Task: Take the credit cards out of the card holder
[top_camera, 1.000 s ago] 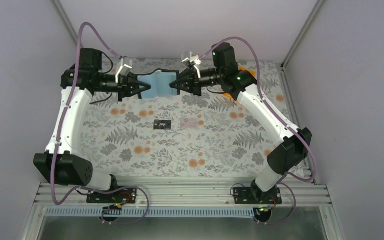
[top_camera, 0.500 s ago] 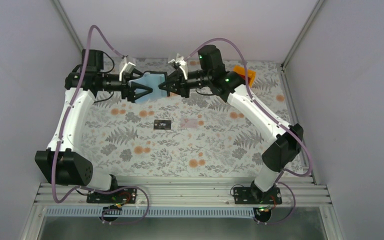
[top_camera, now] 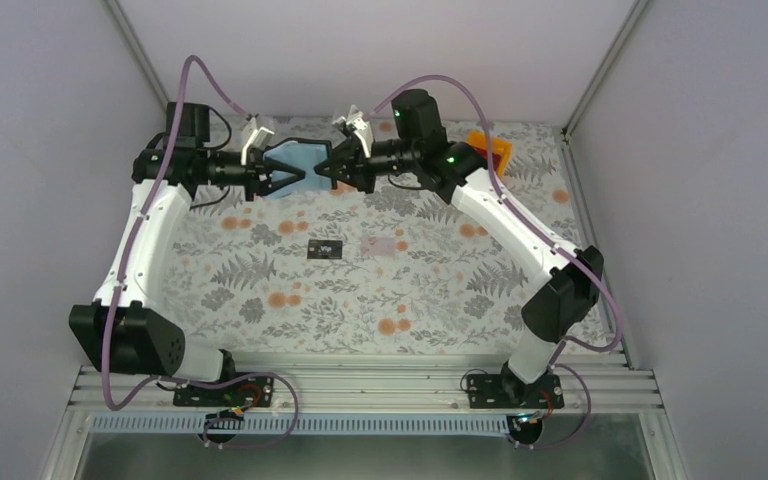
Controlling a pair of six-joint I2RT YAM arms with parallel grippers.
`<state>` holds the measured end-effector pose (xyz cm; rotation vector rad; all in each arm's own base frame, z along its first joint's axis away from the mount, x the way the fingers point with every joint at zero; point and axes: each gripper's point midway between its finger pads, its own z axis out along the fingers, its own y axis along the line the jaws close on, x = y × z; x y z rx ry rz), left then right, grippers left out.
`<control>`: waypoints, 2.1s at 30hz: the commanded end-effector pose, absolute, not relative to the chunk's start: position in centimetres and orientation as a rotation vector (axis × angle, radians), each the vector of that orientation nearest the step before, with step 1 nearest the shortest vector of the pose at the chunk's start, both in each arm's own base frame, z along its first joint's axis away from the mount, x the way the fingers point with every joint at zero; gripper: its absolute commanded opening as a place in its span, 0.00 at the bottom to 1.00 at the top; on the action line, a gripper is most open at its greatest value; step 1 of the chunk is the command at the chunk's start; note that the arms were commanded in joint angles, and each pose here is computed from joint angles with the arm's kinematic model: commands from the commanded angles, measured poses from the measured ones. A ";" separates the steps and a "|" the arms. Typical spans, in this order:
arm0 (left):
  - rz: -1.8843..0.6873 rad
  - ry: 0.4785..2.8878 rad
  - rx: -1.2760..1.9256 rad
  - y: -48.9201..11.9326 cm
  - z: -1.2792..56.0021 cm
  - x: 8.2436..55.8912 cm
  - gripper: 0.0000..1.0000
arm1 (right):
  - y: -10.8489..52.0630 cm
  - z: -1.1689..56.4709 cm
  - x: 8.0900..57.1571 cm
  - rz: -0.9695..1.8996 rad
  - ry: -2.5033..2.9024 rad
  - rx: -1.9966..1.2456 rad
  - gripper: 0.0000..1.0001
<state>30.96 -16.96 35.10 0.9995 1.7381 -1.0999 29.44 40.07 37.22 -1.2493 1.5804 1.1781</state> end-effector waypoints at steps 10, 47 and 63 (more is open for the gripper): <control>-1.158 1.590 1.094 -17.4 36.9 28.7 0.02 | 37.4 39.1 29.9 1.170 1.533 -1.226 0.41; -1.213 1.498 1.144 -17.6 37.5 26.8 0.10 | 40.1 38.0 28.9 1.316 1.518 -1.293 0.04; -0.901 1.884 0.854 -15.2 32.2 34.8 1.00 | 41.2 38.4 33.6 1.024 1.766 -0.890 0.04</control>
